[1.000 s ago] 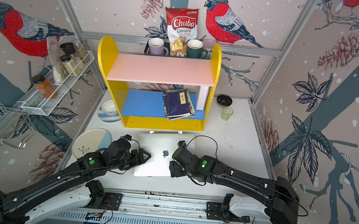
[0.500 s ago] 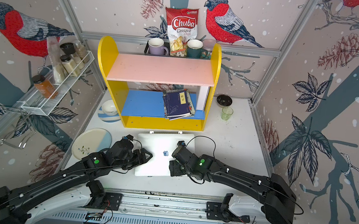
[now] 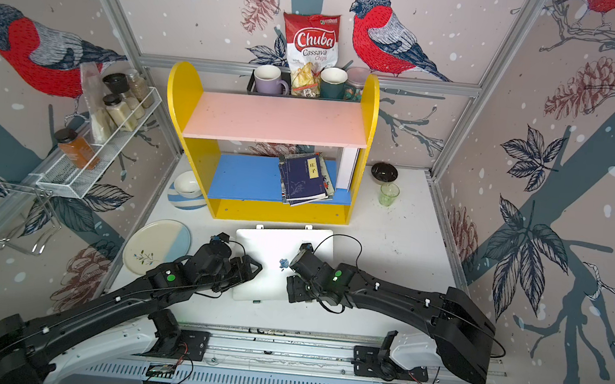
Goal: Close the laptop lid and set it aside
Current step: Close the lid of the laptop.
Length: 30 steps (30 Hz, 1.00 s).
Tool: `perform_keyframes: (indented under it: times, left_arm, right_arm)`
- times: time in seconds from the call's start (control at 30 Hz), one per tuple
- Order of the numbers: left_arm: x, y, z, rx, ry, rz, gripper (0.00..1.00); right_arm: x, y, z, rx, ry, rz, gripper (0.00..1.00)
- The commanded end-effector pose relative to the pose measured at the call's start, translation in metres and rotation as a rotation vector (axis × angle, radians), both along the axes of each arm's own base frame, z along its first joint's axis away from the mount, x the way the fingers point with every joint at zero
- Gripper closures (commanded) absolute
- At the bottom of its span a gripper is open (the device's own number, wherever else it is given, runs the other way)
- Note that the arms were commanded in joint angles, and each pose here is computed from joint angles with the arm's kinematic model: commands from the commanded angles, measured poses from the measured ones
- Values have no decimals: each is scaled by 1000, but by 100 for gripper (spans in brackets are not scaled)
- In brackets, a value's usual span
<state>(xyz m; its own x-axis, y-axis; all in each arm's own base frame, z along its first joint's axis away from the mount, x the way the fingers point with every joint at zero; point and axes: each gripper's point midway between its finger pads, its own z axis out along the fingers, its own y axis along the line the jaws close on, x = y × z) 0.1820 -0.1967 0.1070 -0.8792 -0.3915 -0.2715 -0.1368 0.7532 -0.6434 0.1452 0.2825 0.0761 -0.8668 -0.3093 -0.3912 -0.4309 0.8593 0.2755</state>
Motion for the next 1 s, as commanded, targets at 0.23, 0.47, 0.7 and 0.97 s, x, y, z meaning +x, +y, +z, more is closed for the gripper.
perform_keyframes:
  times: [0.23, 0.47, 0.7, 0.97]
  left_arm:
    - [8, -6, -4, -5, -18, 5, 20]
    - [9, -8, -7, -6, -20, 6, 20]
    - [12, -8, 5, -20, -54, 1, 22]
    - [10, 35, 51, 98, -225, 42, 20]
  right_arm:
    - [3, 7, -2, 18, -1, 14, 21]
    - [4, 6, -8, 15, 8, 12, 21]
    - [8, 2, -8, 9, -8, 3, 22]
    - [32, -36, 27, 111, -77, -90, 22]
